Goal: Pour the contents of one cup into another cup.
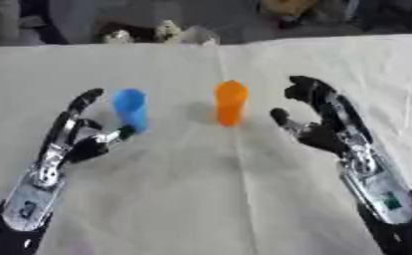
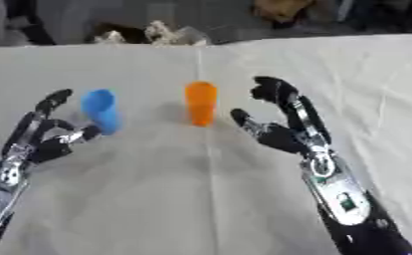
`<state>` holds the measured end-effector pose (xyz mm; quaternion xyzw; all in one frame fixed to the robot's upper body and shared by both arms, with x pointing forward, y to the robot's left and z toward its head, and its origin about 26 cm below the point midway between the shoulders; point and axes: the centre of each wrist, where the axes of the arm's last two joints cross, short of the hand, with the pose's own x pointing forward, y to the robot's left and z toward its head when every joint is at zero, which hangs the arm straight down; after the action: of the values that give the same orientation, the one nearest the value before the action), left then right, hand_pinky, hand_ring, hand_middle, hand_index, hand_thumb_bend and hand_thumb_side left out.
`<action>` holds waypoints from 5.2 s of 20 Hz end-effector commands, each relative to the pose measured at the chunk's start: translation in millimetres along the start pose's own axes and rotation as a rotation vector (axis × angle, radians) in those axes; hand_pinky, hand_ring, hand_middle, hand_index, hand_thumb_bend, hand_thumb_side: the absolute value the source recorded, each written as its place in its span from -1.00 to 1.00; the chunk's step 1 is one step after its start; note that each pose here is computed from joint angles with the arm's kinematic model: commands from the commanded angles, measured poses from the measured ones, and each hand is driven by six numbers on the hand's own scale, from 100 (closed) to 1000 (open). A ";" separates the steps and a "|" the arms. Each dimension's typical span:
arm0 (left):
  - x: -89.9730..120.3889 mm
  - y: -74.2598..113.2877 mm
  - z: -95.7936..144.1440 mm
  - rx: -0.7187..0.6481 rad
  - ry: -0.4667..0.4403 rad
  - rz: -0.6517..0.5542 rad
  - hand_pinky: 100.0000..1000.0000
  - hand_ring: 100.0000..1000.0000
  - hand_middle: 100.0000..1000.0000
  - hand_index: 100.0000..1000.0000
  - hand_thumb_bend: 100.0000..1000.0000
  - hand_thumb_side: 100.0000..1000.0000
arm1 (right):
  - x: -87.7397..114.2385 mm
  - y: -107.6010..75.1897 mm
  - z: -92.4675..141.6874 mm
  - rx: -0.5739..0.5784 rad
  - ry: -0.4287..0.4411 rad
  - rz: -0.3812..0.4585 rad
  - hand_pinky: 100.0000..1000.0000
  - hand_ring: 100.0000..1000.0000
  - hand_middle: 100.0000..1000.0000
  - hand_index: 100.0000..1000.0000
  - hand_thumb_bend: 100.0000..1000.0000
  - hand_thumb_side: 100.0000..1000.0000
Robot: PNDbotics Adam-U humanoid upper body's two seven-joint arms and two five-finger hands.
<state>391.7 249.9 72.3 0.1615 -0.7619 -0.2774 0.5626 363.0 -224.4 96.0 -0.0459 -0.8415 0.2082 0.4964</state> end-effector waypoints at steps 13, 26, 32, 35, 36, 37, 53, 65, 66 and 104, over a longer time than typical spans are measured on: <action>1.4 4.9 -17.7 0.016 -0.017 -0.069 0.15 1.00 0.88 0.90 0.52 0.04 | 10.3 -4.0 -7.5 -0.003 -0.042 -0.002 0.70 0.44 0.26 0.64 -0.07 -0.34; -1.2 -0.3 -30.5 0.019 -0.022 -0.079 0.09 1.00 0.80 0.89 0.48 0.01 | 11.3 -2.3 -8.7 0.005 -0.047 -0.009 0.70 0.44 0.26 0.64 -0.08 -0.33; 0.2 -2.4 -36.9 0.008 -0.041 -0.075 0.04 1.00 0.74 0.88 0.45 -0.01 | 12.2 -2.1 -9.6 0.006 -0.050 -0.011 0.70 0.44 0.26 0.64 -0.08 -0.32; 1.9 -3.0 -40.3 -0.001 -0.051 -0.078 0.00 1.00 0.71 0.87 0.44 -0.02 | 12.2 -1.4 -9.8 0.007 -0.051 -0.013 0.70 0.44 0.26 0.64 -0.09 -0.32; 2.4 -3.1 -41.4 -0.003 -0.053 -0.081 -0.01 1.00 0.69 0.87 0.44 -0.04 | 12.3 -1.3 -10.0 0.008 -0.051 -0.013 0.70 0.44 0.26 0.64 -0.09 -0.32; 2.7 -3.3 -42.2 -0.005 -0.054 -0.084 -0.05 1.00 0.66 0.86 0.43 -0.05 | 12.4 -1.2 -10.1 0.008 -0.052 -0.014 0.70 0.44 0.26 0.64 -0.09 -0.32; -6.6 -15.1 -38.5 -0.046 -0.034 -0.040 -0.58 0.66 0.30 0.83 0.12 -0.20 | 12.0 -1.0 -10.0 0.007 -0.050 -0.015 0.70 0.44 0.25 0.64 -0.11 -0.30; -6.4 -15.0 -37.8 -0.018 -0.041 0.058 -0.98 0.27 -0.02 0.78 -0.68 -0.50 | 11.4 -0.8 -9.8 0.006 -0.047 -0.016 0.70 0.44 0.25 0.64 -0.13 -0.28; -5.7 -14.2 -37.9 -0.010 -0.043 0.066 -1.00 0.23 -0.05 0.77 -0.78 -0.53 | 11.3 -0.9 -9.7 0.006 -0.047 -0.016 0.70 0.44 0.25 0.64 -0.13 -0.28; 86.0 7.0 -34.5 0.036 -0.282 0.305 -1.00 0.11 -0.14 0.75 -1.00 -0.56 | -35.2 14.0 -39.7 0.077 0.099 0.059 0.68 0.43 0.36 0.66 0.01 -0.48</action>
<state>397.8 202.3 134.7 0.0195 -0.8425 -0.1906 0.5035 408.6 -209.7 70.2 -0.0566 -0.7995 0.2469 0.5446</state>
